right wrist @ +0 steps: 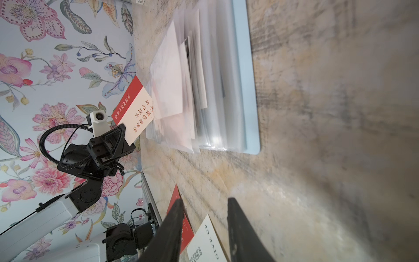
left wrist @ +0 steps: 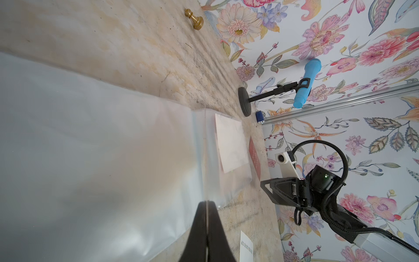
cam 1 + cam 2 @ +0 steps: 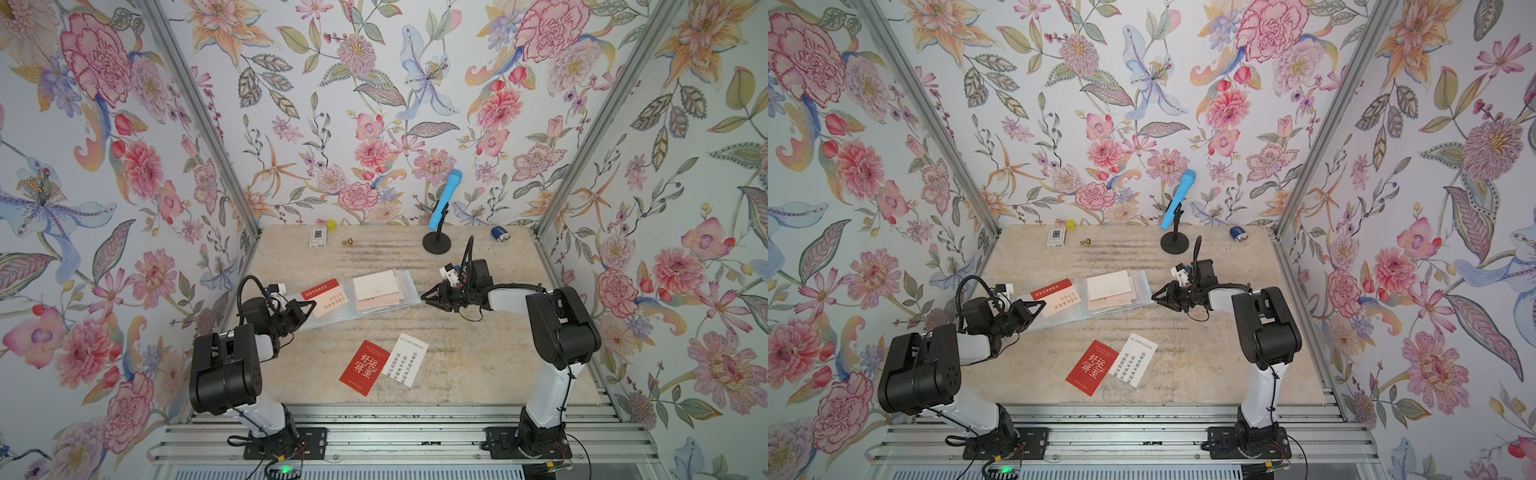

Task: Place the photos into the photo albums
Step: Insert the photo into the photo album.

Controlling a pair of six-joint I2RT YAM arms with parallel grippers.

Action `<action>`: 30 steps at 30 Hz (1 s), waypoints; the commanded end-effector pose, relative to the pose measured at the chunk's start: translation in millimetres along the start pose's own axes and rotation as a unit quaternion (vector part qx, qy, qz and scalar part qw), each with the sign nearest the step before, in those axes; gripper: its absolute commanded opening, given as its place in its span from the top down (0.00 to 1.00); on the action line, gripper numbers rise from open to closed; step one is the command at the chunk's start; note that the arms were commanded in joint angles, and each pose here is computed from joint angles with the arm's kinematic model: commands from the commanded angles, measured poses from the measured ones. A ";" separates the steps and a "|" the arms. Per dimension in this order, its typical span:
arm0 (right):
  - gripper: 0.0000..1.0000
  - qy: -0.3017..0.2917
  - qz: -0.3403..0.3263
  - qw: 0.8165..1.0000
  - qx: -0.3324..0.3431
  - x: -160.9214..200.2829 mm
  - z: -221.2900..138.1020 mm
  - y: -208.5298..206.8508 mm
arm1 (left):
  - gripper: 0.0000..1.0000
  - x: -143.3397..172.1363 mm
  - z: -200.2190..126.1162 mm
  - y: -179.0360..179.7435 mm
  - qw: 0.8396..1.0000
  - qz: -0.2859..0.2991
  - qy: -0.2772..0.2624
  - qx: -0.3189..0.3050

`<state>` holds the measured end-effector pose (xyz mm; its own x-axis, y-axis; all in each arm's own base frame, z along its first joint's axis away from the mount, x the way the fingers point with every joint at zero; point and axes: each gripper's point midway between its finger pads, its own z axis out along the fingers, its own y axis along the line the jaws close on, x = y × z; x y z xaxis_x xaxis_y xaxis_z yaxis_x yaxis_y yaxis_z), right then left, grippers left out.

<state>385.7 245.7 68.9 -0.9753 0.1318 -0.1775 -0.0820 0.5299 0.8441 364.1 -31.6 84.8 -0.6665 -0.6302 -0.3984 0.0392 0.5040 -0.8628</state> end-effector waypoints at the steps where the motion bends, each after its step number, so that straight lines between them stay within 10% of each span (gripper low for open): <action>1: 0.65 0.006 -0.004 1.000 0.002 -1.3 5.6 2.8 | 1.00 3.0 -0.7 -0.4 1.000 -0.007 0.001 0.011; 18: 0.65 0.007 -0.010 1.000 0.002 -6.0 5.4 8.8 | 1.00 11.8 14.9 -9.6 0.999 -0.020 0.016 0.039; 30: 0.65 0.010 -0.008 1.000 0.006 -3.1 7.2 2.7 | 1.00 -3.6 2.9 13.2 0.992 0.067 0.040 -0.102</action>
<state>390.1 252.1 76.0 -0.9759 0.1189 -0.1831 -0.0938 0.5289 0.8435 376.3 -34.6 81.0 -0.7044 -0.5602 -0.4358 0.0120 0.6045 -0.7965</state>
